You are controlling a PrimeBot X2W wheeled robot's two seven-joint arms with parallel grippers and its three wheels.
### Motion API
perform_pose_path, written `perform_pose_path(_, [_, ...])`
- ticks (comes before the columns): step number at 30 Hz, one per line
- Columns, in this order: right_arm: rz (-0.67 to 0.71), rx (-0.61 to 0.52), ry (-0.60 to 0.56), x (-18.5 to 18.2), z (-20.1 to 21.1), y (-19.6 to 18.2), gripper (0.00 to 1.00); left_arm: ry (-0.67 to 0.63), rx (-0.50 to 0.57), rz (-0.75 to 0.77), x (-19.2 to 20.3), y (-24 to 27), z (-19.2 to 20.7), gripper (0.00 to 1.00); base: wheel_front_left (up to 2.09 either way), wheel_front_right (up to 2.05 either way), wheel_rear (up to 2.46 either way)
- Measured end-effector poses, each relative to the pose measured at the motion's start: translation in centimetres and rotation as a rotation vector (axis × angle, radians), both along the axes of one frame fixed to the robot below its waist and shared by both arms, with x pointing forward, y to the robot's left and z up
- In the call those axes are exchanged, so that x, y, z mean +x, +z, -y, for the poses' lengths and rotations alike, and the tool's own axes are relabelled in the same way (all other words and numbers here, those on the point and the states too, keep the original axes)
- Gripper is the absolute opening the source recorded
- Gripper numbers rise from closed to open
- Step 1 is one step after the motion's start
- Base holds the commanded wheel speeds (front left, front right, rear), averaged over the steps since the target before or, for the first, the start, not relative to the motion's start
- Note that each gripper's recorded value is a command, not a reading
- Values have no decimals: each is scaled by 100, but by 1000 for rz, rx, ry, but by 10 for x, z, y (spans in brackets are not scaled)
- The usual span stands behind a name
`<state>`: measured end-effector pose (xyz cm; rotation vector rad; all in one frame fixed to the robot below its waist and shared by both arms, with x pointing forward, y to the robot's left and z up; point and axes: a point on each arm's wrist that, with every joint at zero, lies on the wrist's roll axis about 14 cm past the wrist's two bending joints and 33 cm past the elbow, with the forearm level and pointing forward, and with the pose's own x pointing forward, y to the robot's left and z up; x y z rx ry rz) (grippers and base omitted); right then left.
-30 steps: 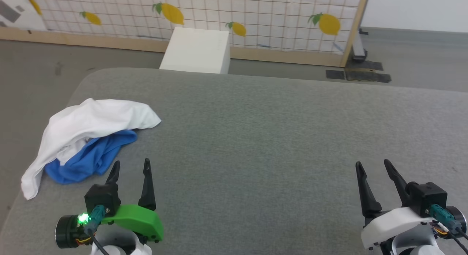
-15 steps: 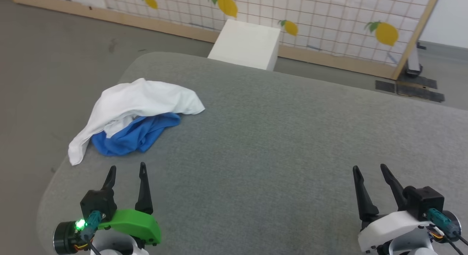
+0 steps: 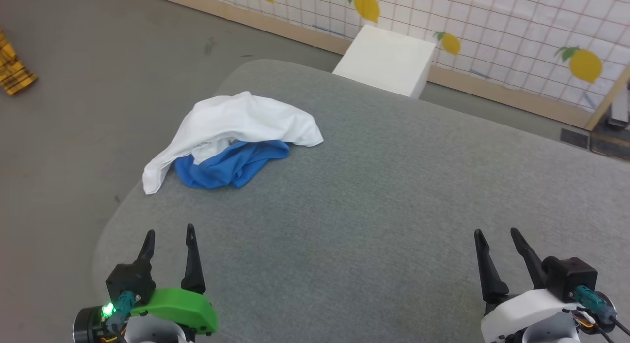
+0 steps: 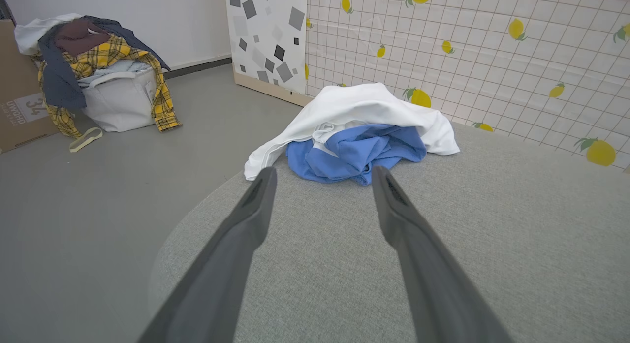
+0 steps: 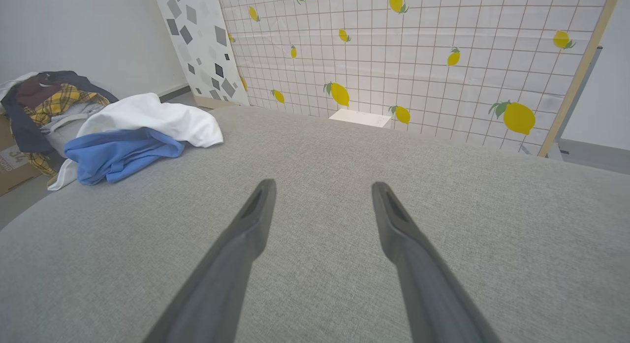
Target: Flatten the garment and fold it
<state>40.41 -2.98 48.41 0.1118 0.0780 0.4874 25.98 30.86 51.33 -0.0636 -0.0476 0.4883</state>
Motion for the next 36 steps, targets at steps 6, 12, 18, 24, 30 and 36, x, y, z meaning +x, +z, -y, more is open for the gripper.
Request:
perform_pose_path(6, [-15,17,32,0,-13,-5,100,46,-9,6,-14,-2,-8,100,-1,-1,-1])
perform_pose_path(12, [-23,22,56,0,-23,-8,100,71,-10,6,-24,-5,-12,100,0,0,0])
perform_pose_path(18, [-18,27,86,0,-34,-9,100,107,-12,13,-35,-6,-18,100,0,0,0])
perform_pose_path(24, [-11,37,108,2,-43,-9,100,128,-25,24,-41,-6,-21,100,0,0,0])
perform_pose_path(30, [14,59,120,13,-54,-4,100,70,4,130,-7,33,-41,100,0,0,0])
perform_pose_path(36, [48,63,111,29,-54,4,100,35,-48,122,34,53,-73,100,0,0,0])
